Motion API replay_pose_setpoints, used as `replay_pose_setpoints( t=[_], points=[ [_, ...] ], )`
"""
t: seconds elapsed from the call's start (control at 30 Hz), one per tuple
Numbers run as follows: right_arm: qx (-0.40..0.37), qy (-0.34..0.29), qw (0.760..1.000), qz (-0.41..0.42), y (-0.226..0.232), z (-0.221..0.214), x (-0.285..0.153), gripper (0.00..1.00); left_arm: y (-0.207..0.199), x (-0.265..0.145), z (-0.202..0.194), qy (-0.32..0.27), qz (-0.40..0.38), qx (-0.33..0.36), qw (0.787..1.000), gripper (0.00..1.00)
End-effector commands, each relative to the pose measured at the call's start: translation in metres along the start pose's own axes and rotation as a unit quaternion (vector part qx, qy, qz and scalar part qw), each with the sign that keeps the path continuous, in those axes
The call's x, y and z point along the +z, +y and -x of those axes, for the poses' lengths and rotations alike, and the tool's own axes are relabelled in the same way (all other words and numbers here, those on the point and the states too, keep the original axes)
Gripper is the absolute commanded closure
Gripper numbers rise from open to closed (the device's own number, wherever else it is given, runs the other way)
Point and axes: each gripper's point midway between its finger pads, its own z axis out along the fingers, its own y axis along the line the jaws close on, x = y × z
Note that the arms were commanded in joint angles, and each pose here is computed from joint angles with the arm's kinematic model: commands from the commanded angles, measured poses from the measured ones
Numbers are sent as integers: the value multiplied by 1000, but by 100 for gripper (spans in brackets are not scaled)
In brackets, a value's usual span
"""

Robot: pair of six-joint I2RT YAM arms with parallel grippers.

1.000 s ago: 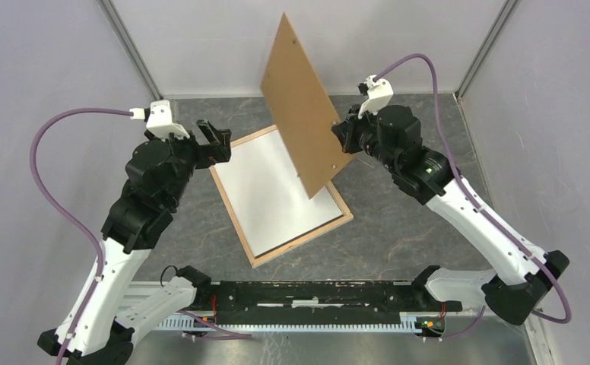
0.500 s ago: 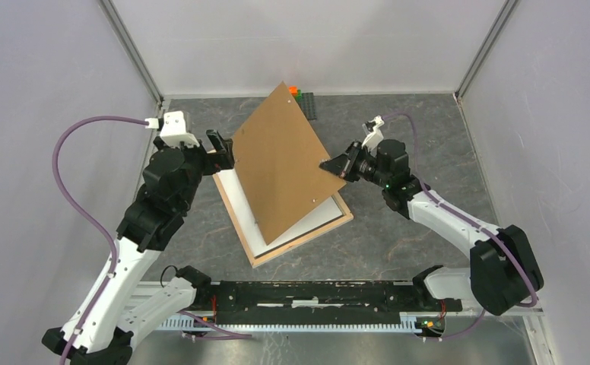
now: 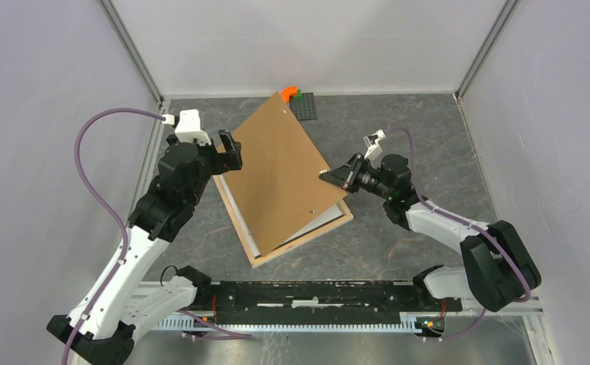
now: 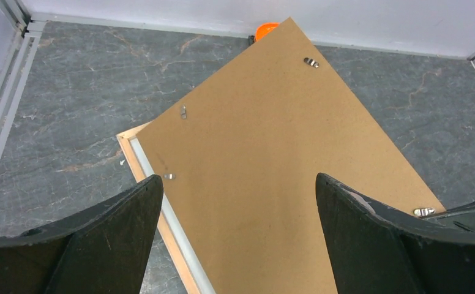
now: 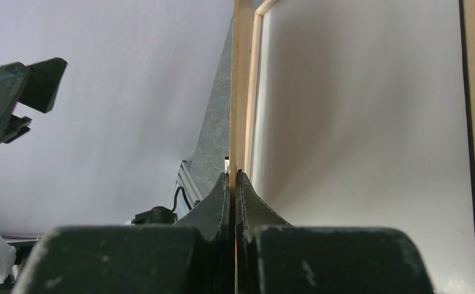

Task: Put the photo into the frame
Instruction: Place the photo frame item in the photo frame.

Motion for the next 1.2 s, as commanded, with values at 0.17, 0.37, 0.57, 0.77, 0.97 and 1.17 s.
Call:
replay_pose_setpoints(
  t=[0.17,0.37,0.57,0.77,0.97,1.17],
  points=[
    [-7,-22,997,69,14,3,-2,100,-8,8,-3,7,-12,3,1000,1],
    [0,-13,998,66,0,-6,1,100,-9,11,-9,17,-13,6,1000,1],
    [-19,-17,997,73,-8,-11,2,100,-10,14,-13,23,-15,8,1000,1],
    [-48,-16,996,75,-15,-16,1,100,-13,16,-16,30,-22,7,999,1],
    [-39,-21,995,94,-14,-14,5,100,-16,17,-19,34,-28,5,999,1],
    [-34,-22,996,77,-20,-3,11,100,-16,17,-21,37,-28,5,999,1]
  ],
)
